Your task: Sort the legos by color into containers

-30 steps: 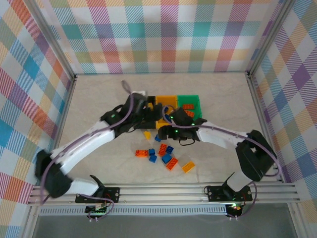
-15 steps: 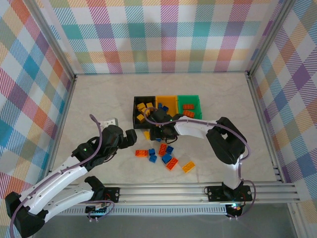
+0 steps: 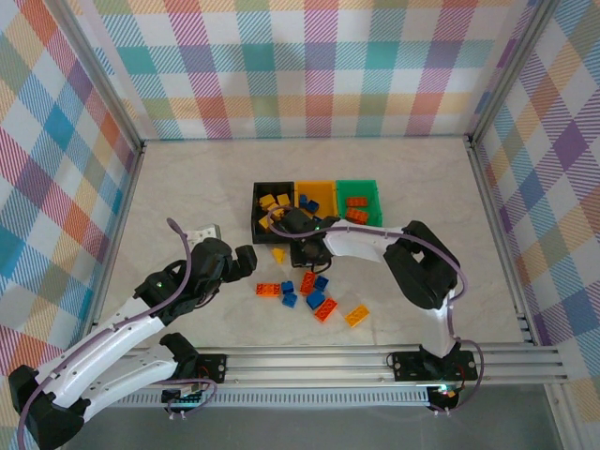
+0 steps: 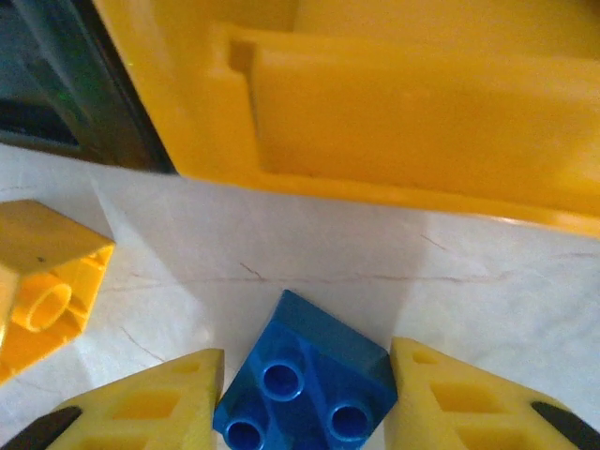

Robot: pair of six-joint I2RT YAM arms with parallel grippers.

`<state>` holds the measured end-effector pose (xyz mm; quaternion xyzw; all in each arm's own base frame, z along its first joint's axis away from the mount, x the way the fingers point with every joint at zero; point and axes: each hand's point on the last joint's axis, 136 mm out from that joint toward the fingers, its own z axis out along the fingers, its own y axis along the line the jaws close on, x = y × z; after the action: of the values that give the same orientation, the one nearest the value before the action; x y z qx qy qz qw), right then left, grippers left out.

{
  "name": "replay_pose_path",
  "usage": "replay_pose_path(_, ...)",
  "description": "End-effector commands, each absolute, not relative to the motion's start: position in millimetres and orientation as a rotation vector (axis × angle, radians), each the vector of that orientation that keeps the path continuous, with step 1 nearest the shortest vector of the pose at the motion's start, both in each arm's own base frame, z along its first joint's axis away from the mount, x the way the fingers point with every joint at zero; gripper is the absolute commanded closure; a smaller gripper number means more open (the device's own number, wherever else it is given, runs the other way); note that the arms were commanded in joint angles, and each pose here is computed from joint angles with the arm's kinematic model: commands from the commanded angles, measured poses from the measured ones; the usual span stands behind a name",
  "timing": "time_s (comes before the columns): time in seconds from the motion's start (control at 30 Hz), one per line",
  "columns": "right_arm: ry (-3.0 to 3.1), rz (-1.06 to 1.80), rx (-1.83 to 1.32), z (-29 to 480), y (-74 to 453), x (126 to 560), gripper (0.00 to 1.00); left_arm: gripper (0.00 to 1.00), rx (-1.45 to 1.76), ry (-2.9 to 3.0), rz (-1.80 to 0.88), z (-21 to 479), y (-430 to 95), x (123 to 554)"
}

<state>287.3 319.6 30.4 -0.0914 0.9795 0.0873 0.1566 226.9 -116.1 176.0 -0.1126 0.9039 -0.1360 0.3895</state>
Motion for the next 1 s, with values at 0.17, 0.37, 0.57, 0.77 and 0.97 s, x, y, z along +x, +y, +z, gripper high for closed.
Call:
replay_pose_path(0.17, 2.563, 0.331, -0.229, 129.2, 304.5, 319.0, 0.62, 0.0, -0.207, 2.349, -0.37, 166.8, -127.8, 225.9)
replay_pose_path(0.37, 2.548, 0.322, -0.167, 142.6, 298.0, 367.9, 0.6, 0.02, -0.16, 2.396, -0.426, 154.2, -142.8, 224.6)
replay_pose_path(0.57, 2.558, 0.29, -0.12, 140.8, 300.2, 411.9, 0.48, 0.06, -0.106, 2.465, -0.452, 139.9, -155.0, 221.0)
replay_pose_path(0.77, 2.496, 0.346, -0.134, 167.7, 307.5, 420.0, 0.22, 0.07, -0.012, 2.499, -0.496, 133.6, -175.2, 214.9)
replay_pose_path(0.97, 2.479, 0.451, -0.093, 177.0, 295.4, 390.4, 0.2, 0.13, 0.173, 2.552, -0.426, 119.7, -208.3, 212.1)
